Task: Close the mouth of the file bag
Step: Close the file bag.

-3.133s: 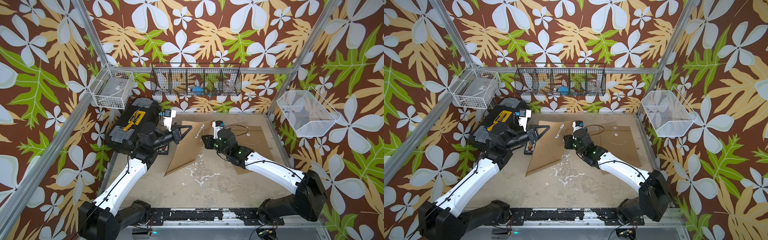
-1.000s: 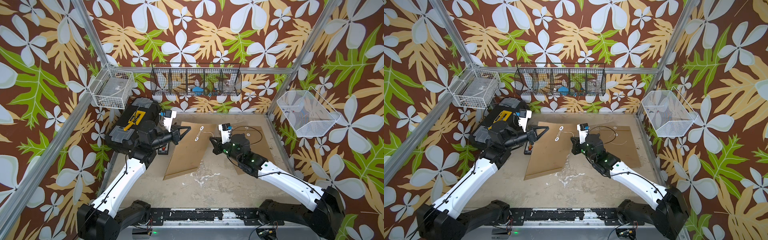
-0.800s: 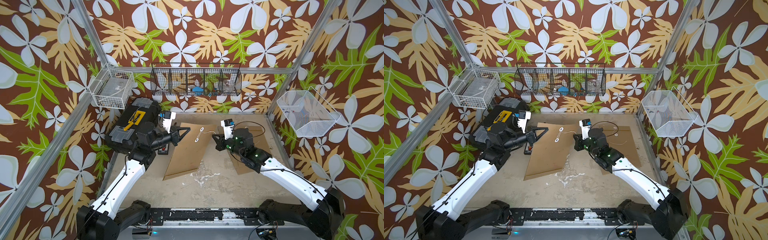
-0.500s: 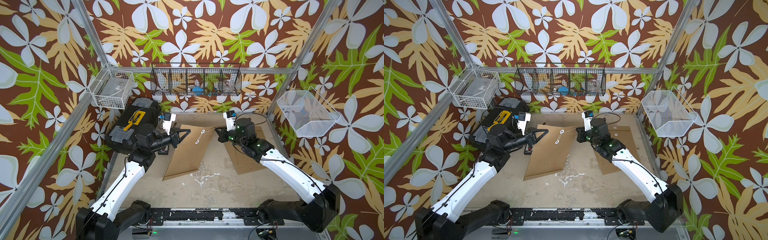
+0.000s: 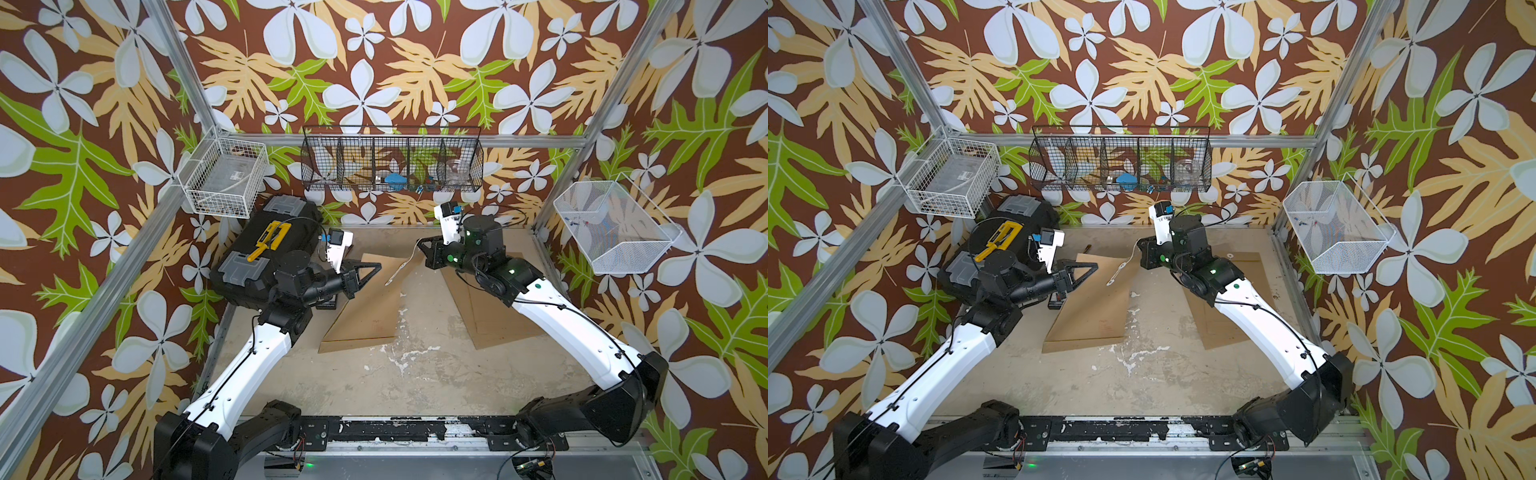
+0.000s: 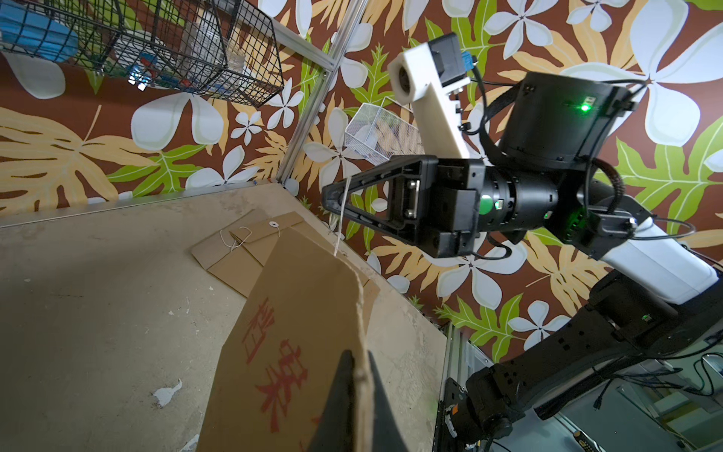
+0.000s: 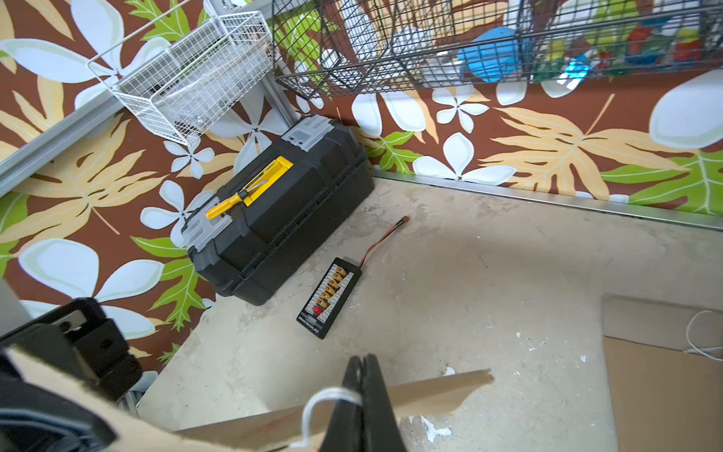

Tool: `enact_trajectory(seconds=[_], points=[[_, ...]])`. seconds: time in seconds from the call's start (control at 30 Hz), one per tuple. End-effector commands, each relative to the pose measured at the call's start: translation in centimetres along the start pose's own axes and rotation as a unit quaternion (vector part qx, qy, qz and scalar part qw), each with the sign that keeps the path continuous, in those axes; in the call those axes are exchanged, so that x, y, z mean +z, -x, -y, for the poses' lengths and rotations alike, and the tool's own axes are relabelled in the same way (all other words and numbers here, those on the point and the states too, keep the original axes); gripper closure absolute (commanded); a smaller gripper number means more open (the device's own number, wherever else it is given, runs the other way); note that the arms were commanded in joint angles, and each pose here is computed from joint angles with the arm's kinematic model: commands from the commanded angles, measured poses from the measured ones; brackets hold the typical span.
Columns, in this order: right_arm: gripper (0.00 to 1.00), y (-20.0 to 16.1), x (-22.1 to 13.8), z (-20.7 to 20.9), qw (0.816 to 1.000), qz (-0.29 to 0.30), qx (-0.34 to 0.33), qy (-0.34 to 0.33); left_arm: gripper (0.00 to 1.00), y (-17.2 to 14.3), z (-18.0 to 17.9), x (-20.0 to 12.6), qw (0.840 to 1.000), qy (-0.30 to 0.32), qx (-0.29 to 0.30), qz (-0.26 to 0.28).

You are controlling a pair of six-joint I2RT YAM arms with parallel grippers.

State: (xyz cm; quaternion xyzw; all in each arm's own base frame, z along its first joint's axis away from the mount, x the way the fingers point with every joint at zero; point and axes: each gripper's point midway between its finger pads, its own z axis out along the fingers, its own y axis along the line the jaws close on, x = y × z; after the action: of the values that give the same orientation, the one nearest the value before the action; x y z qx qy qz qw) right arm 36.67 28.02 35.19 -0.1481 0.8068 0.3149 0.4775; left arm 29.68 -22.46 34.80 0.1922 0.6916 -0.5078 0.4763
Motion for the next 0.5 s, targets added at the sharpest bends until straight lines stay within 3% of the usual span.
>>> enact_trajectory(seconds=[0.0,0.47], points=[[1.0,0.3,0.1,-1.0,1.0,-0.001,-0.011,-0.007,1.0,0.8,-0.1,0.1,1.0,0.002,-0.015,0.016],[1.0,-2.6,1.5,-9.2,0.997,-0.037,-0.054,0.037,1.0,1.9,-0.6,0.0,0.999,0.019,-0.028,0.042]])
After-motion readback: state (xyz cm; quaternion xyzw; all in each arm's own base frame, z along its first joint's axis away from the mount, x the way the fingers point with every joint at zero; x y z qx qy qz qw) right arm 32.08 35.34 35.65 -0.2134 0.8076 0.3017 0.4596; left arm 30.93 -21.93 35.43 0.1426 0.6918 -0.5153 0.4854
